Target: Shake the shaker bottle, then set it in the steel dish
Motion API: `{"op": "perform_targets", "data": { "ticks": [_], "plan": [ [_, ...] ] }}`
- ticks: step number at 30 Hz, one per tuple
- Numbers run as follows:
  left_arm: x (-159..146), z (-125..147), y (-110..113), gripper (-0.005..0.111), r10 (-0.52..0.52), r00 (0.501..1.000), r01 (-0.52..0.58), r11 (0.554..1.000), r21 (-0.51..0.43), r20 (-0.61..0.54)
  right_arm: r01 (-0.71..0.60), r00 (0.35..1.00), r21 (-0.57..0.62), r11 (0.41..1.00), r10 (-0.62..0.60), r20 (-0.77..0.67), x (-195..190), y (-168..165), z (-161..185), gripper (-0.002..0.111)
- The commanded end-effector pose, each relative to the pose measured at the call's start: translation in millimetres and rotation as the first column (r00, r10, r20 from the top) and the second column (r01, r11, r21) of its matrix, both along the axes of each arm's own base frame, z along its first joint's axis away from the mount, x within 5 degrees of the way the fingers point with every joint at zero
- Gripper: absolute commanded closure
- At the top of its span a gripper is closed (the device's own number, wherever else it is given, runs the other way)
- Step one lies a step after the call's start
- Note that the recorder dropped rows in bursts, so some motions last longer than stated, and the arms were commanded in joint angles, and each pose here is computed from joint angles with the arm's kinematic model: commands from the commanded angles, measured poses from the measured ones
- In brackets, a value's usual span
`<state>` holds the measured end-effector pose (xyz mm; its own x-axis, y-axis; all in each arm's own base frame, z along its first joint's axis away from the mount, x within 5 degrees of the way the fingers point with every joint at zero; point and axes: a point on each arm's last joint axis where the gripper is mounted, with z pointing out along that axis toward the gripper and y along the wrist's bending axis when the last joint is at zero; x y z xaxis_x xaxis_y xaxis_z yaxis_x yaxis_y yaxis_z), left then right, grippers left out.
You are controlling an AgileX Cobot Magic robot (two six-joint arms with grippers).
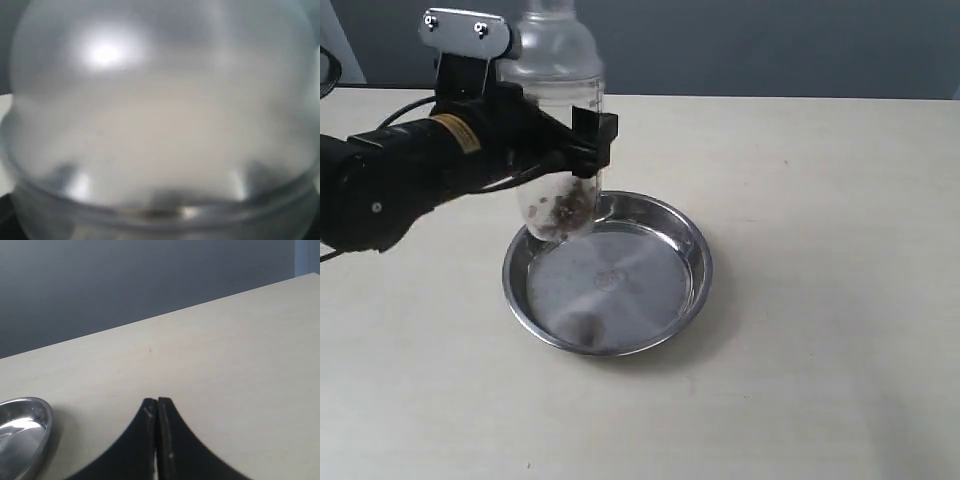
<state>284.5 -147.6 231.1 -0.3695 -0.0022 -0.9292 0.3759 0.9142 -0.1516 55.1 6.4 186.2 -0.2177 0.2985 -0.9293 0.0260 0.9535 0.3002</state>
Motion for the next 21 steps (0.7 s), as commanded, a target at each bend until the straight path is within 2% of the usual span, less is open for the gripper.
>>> {"op": "perform_targets", "data": {
  "ticks": [1, 2, 3, 4, 5, 6, 7, 8, 9, 10, 11, 12, 13, 14, 15, 16, 17, 18, 19, 20, 21],
  "plan": [
    [-19, 6, -25, 0.106, -0.239, 0.967, 0.223, 0.961, 0.163, 0.088, 0.006, 1.000, -0.003, 1.000, -0.006, 0.014, 0, 0, 1, 0.109],
    [-4, 3, -7, 0.106, -0.026, 0.998, 0.026, 1.000, -0.002, 0.049, 0.006, 1.000, -0.003, 1.000, -0.006, 0.014, 0, 0, 1, 0.109],
    [4, 0, 6, 0.106, 0.152, 0.988, -0.156, 0.974, -0.162, -0.039, 0.006, 1.000, -0.003, 1.000, -0.006, 0.014, 0, 0, 1, 0.109],
    [3, 1, 1, 0.106, 0.127, 0.990, -0.135, 0.979, -0.151, -0.062, 0.006, 1.000, -0.003, 1.000, -0.006, 0.014, 0, 0, 1, 0.109],
    [-7, 5, -14, 0.106, -0.044, 0.999, 0.044, 0.999, -0.006, -0.013, 0.006, 1.000, -0.003, 1.000, -0.006, 0.014, 0, 0, 1, 0.109],
    [-20, 8, -29, 0.106, -0.233, 0.971, 0.221, 0.960, 0.170, 0.050, 0.006, 1.000, -0.001, 1.000, -0.006, 0.014, 0, 0, 1, 0.109],
    [-26, 11, -34, 0.106, -0.300, 0.950, 0.275, 0.935, 0.224, 0.085, 0.006, 1.000, -0.001, 1.000, -0.006, 0.014, 0, 0, 1, 0.109],
    [-21, 13, -27, 0.106, -0.221, 0.969, 0.206, 0.968, 0.141, 0.106, 0.006, 1.000, -0.001, 1.000, -0.006, 0.014, 0, 0, 1, 0.109],
    [-11, 13, -13, 0.106, -0.056, 0.995, 0.056, 0.998, -0.002, 0.080, 0.006, 1.000, -0.001, 1.000, -0.006, 0.014, 0, 0, 1, 0.109],
    [-6, 12, -5, 0.106, 0.057, 0.998, -0.053, 0.993, -0.109, 0.029, 0.006, 1.000, -0.001, 1.000, -0.006, 0.014, 0, 0, 1, 0.109],
    [-9, 13, -9, 0.106, 0.038, 0.999, -0.036, 0.994, -0.102, 0.017, 0.006, 1.000, -0.001, 1.000, -0.006, 0.014, 0, 0, 1, 0.109],
    [-19, 16, -22, 0.106, -0.125, 0.990, 0.122, 0.992, 0.046, 0.072, 0.006, 1.000, -0.001, 1.000, -0.006, 0.014, 0, 0, 1, 0.109],
    [-28, 18, -32, 0.106, -0.263, 0.958, 0.240, 0.954, 0.179, 0.115, 0.006, 1.000, -0.001, 1.000, -0.006, 0.014, 0, 0, 1, 0.109],
    [-26, 16, -26, 0.106, -0.226, 0.963, 0.204, 0.967, 0.151, 0.144, 0.006, 1.000, -0.003, 1.000, -0.006, 0.014, 0, 0, 1, 0.109],
    [-14, 13, -11, 0.106, -0.048, 0.995, 0.047, 0.999, 0.012, 0.091, 0.006, 1.000, -0.003, 1.000, -0.006, 0.014, 0, 0, 1, 0.109],
    [-12, 5, -6, 0.106, 0.024, 1.000, -0.024, 0.999, -0.044, -0.005, 0.006, 1.000, -0.003, 1.000, -0.006, 0.014, 0, 0, 1, 0.109],
    [-21, 7, -18, 0.106, -0.122, 0.992, 0.118, 0.989, 0.084, 0.034, 0.006, 1.000, -0.003, 1.000, -0.006, 0.014, 0, 0, 1, 0.109],
    [-36, 5, -31, 0.106, -0.328, 0.940, 0.293, 0.916, 0.275, 0.093, 0.006, 1.000, -0.003, 1.000, -0.006, 0.014, 0, 0, 1, 0.109],
    [-30, 5, -24, 0.106, -0.245, 0.963, 0.222, 0.956, 0.191, 0.110, 0.006, 1.000, -0.003, 1.000, -0.006, 0.014, 0, 0, 1, 0.109],
    [-11, -4, 2, 0.106, 0.084, 0.996, -0.086, 0.993, -0.080, -0.020, 0.006, 1.000, -0.003, 1.000, -0.006, 0.014, 0, 0, 1, 0.109],
    [-14, -5, -3, 0.106, 0.051, 0.998, -0.053, 0.996, -0.065, -0.040, 0.006, 1.000, -0.003, 1.000, -0.006, 0.014, 0, 0, 1, 0.109]
  ]
}}
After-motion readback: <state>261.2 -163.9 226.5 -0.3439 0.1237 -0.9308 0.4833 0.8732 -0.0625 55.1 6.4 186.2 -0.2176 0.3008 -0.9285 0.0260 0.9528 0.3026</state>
